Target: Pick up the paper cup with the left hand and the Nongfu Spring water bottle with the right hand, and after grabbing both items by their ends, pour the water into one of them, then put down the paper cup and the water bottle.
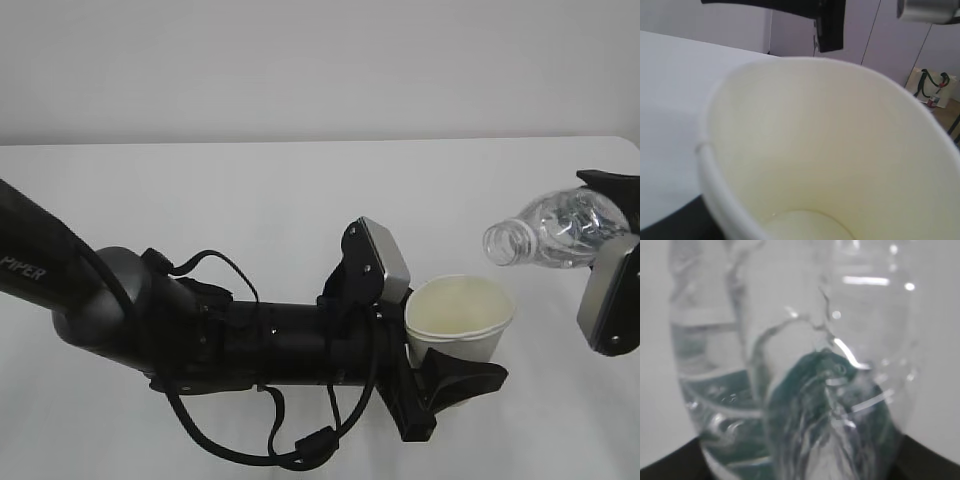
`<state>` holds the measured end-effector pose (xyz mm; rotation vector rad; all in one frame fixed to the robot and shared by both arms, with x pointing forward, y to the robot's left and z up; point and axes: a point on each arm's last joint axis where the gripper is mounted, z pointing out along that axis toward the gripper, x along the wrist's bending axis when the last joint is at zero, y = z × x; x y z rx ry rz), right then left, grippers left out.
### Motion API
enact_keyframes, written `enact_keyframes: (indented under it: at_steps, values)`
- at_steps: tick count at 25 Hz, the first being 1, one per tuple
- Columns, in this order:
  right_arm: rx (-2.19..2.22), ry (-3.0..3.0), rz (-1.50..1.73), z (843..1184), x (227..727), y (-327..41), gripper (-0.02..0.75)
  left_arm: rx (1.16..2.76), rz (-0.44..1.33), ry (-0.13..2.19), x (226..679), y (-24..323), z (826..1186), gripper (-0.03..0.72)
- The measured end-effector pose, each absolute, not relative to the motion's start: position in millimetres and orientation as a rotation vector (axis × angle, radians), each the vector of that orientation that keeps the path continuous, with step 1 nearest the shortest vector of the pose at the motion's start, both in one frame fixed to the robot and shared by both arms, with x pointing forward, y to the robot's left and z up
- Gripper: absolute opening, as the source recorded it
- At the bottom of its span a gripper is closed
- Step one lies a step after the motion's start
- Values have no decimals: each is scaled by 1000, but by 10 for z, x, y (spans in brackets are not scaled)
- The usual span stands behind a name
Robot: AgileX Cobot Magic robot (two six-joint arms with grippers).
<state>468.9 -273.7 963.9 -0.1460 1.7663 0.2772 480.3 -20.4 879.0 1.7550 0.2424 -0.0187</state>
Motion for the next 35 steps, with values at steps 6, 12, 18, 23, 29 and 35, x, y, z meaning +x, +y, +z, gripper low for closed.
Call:
enact_keyframes:
  at_steps: [6, 12, 18, 23, 29, 35]
  values:
    - [-160, 1760, 275, 9661, 4711, -2731, 427, 1755, -18, 243, 4803, -204, 8791, 446]
    - [-179, 1759, 272, 9659, 4708, -2724, 427, 1749, -19, 260, 4812, -204, 8793, 446]
    - [-203, 1749, 258, 9677, 4724, -2720, 427, 1747, -29, 272, 4812, -204, 8793, 446]
    - [-206, 1751, 255, 9675, 4723, -2720, 427, 1747, -32, 275, 4812, -204, 8793, 446]
    - [-227, 1748, 240, 9675, 4723, -2719, 427, 1747, -32, 275, 4812, -204, 8793, 446]
    - [-235, 1748, 236, 9674, 4723, -2718, 427, 1748, -32, 277, 4812, -203, 8792, 446]
